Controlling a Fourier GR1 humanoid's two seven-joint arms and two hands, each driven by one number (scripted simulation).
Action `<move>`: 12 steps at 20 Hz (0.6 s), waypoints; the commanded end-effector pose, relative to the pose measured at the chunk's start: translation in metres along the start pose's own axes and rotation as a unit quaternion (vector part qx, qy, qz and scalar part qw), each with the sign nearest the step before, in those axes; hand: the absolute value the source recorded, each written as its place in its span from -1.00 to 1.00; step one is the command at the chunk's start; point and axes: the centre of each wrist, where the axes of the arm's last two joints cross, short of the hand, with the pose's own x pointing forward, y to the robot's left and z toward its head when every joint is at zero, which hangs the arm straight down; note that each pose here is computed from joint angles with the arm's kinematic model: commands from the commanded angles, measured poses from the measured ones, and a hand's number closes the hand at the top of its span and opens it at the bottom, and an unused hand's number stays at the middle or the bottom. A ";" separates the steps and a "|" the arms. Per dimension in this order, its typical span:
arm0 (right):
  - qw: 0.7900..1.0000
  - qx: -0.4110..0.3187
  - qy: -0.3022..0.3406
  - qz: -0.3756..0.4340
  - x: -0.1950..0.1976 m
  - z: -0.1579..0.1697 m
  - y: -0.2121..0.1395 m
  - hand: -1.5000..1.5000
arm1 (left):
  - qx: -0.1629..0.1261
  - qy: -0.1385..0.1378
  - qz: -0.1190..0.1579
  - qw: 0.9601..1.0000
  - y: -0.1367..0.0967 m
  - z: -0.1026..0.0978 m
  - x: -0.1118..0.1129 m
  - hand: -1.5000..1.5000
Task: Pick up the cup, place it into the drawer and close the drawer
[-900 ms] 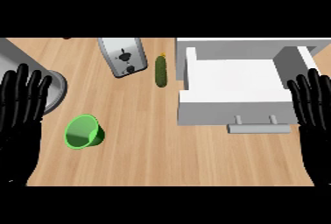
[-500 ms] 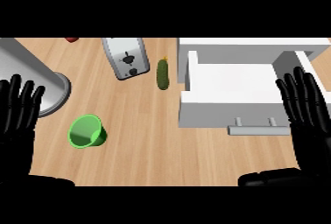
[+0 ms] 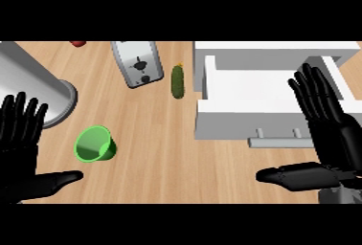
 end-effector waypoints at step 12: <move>1.000 0.004 -0.019 0.010 0.008 -0.020 -0.017 -1.00 | 0.056 0.072 -0.038 0.995 0.047 0.014 -0.108 -1.00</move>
